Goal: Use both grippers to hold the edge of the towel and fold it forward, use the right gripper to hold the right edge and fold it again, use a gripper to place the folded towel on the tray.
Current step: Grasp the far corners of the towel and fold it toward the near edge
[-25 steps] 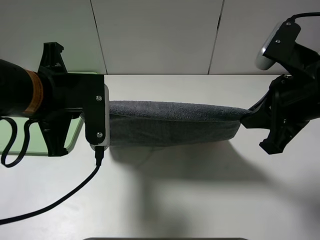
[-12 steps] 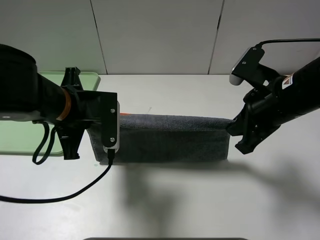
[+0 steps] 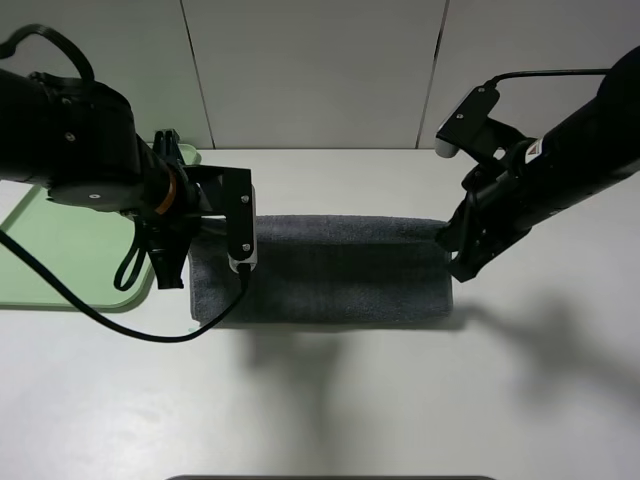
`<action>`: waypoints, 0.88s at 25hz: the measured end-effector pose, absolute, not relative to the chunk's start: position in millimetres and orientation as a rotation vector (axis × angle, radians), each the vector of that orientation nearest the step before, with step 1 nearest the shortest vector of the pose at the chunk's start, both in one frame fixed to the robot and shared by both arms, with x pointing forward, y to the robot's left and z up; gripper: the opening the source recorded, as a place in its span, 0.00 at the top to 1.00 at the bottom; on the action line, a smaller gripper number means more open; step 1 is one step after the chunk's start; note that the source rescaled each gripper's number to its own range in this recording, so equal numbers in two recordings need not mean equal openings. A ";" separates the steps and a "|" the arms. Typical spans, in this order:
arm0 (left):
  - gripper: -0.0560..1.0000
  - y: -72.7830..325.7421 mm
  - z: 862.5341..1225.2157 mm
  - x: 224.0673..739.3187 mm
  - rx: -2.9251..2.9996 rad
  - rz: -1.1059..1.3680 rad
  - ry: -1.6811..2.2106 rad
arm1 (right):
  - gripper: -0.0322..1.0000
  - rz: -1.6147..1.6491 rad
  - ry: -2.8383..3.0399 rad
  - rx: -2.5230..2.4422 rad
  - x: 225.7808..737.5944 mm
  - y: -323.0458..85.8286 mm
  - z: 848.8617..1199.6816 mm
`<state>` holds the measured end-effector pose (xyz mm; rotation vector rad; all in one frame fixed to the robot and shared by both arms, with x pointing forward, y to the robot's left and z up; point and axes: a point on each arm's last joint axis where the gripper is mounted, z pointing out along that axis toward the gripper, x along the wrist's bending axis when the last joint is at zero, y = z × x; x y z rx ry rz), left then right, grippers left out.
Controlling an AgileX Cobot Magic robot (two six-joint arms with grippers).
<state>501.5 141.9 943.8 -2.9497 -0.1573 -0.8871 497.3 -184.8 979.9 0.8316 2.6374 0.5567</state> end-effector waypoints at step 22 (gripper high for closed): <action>0.95 133.6 924.5 531.9 -2.947 -0.890 -0.109 | 0.97 0.496 2.612 0.926 529.8 -193.8 948.9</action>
